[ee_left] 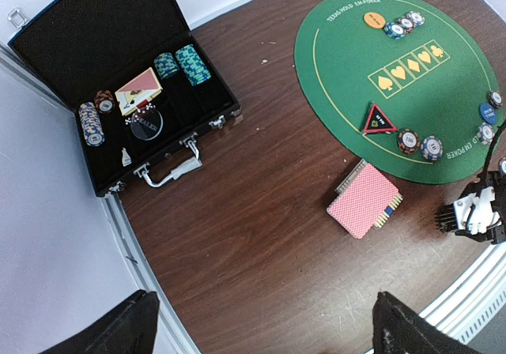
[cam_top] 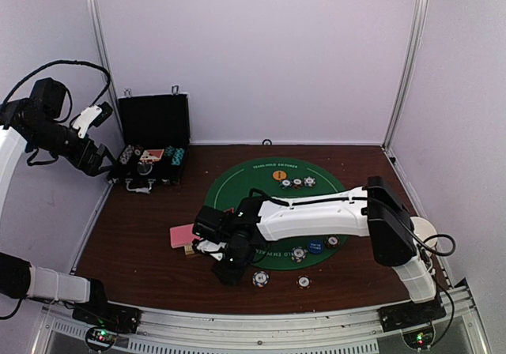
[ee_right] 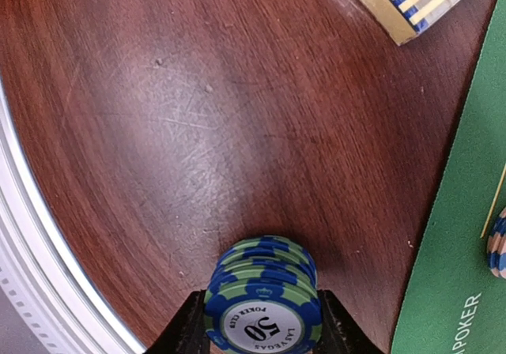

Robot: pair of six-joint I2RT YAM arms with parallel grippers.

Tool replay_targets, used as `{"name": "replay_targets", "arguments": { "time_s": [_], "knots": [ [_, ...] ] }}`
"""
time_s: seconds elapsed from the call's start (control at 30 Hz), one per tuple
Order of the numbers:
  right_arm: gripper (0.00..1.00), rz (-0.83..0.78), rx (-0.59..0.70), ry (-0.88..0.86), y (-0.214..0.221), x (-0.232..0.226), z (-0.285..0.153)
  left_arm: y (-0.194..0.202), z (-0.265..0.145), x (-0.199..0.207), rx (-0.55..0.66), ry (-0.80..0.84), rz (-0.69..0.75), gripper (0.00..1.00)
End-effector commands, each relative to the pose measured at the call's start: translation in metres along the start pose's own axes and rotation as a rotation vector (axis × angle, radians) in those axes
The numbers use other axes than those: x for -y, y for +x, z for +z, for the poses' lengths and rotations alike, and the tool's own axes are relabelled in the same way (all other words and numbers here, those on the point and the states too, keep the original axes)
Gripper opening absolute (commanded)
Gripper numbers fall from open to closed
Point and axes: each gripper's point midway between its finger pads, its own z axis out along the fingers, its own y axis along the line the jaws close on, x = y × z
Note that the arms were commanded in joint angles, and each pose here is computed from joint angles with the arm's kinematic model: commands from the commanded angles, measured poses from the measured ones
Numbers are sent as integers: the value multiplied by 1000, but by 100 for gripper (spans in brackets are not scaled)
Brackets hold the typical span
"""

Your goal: Distribute texas hold em gaming equipment

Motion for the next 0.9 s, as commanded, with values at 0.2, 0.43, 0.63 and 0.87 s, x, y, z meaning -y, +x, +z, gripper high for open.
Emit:
{"name": "replay_targets", "arguments": {
  "time_s": [0.2, 0.43, 0.63, 0.87],
  "knots": [
    [32, -20, 15, -7, -7, -7, -9, -7, -12, -2, 38, -26, 19, 98],
    [19, -21, 56, 19, -16, -5, -28, -7, -12, -2, 40, -26, 18, 98],
    [15, -3, 102, 65, -22, 4, -55, -9, -14, -2, 44, -30, 17, 98],
    [12, 108, 122, 90, -11, 41, -68, -11, -15, -3, 50, -32, 17, 98]
  ]
}}
